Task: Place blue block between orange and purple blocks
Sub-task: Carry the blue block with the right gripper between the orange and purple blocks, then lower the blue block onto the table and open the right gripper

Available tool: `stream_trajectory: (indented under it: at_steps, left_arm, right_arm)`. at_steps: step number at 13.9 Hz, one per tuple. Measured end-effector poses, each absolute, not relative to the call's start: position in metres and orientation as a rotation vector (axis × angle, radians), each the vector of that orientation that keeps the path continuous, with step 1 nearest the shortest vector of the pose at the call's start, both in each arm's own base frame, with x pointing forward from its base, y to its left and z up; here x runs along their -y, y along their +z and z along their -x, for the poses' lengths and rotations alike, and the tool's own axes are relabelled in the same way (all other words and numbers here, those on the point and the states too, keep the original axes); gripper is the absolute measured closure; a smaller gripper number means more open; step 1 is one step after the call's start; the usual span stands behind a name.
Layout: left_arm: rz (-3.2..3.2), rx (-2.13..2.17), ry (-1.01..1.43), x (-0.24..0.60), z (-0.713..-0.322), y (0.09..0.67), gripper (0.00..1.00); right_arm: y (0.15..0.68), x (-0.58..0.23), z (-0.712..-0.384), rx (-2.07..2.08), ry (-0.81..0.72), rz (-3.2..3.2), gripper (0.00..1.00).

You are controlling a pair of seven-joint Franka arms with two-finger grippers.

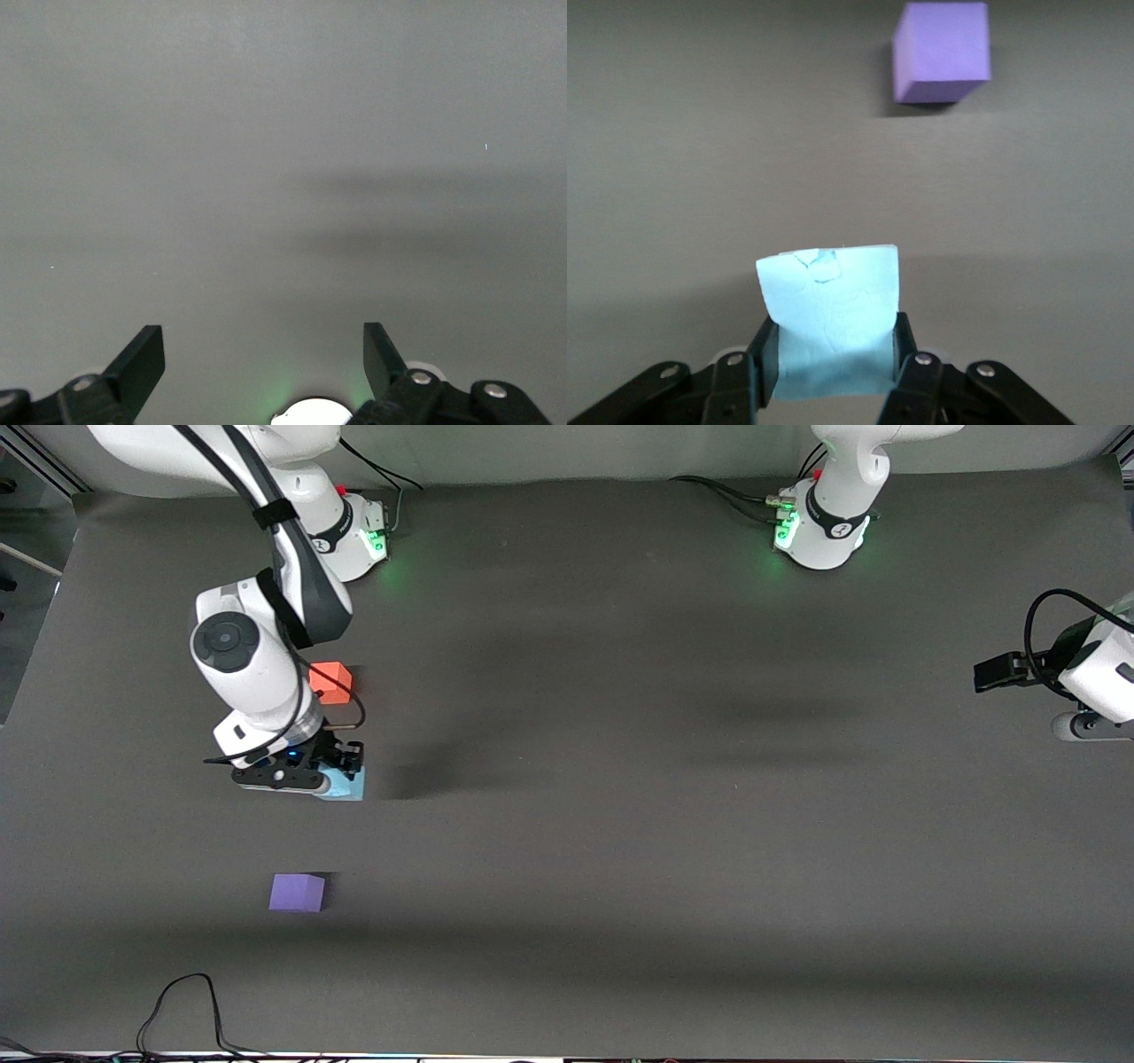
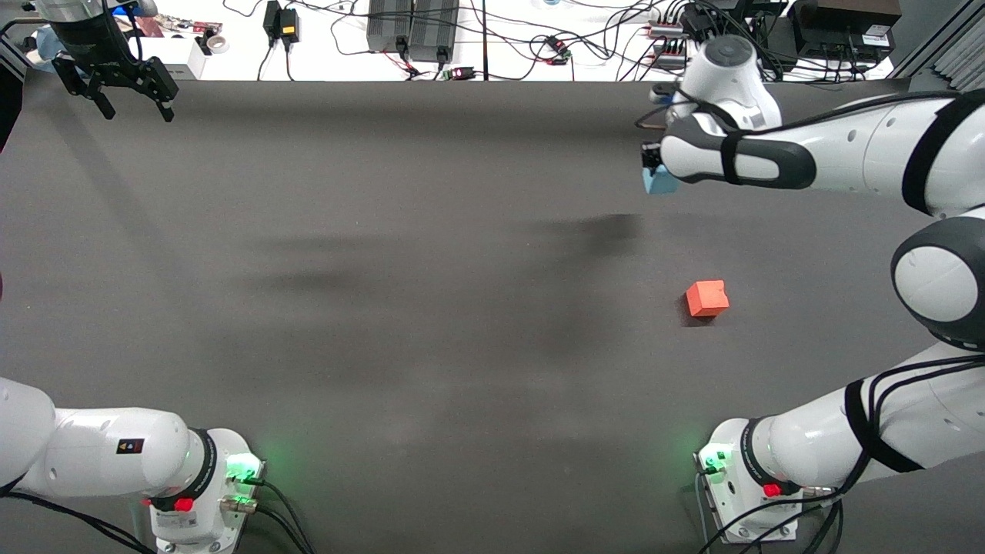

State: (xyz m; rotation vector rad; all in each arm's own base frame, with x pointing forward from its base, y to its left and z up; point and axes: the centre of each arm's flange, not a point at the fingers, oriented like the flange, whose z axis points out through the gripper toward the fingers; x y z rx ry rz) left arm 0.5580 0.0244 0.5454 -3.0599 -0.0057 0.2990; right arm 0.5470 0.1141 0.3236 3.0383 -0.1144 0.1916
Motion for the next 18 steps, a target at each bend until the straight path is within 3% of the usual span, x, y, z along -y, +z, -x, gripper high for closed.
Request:
stream_trajectory:
  at_steps: [7,18]
  left_arm:
    - [3.064,0.059,0.196,-0.026,-0.55,0.574,0.0]
    - [3.062,0.035,0.205,-0.012,-0.549,0.574,0.0]
  right_arm:
    - [0.238,-0.061,-0.516,0.073,0.219,-3.102,0.48]
    - [0.22,-0.023,-0.518,0.025,0.223,-3.077,0.48]
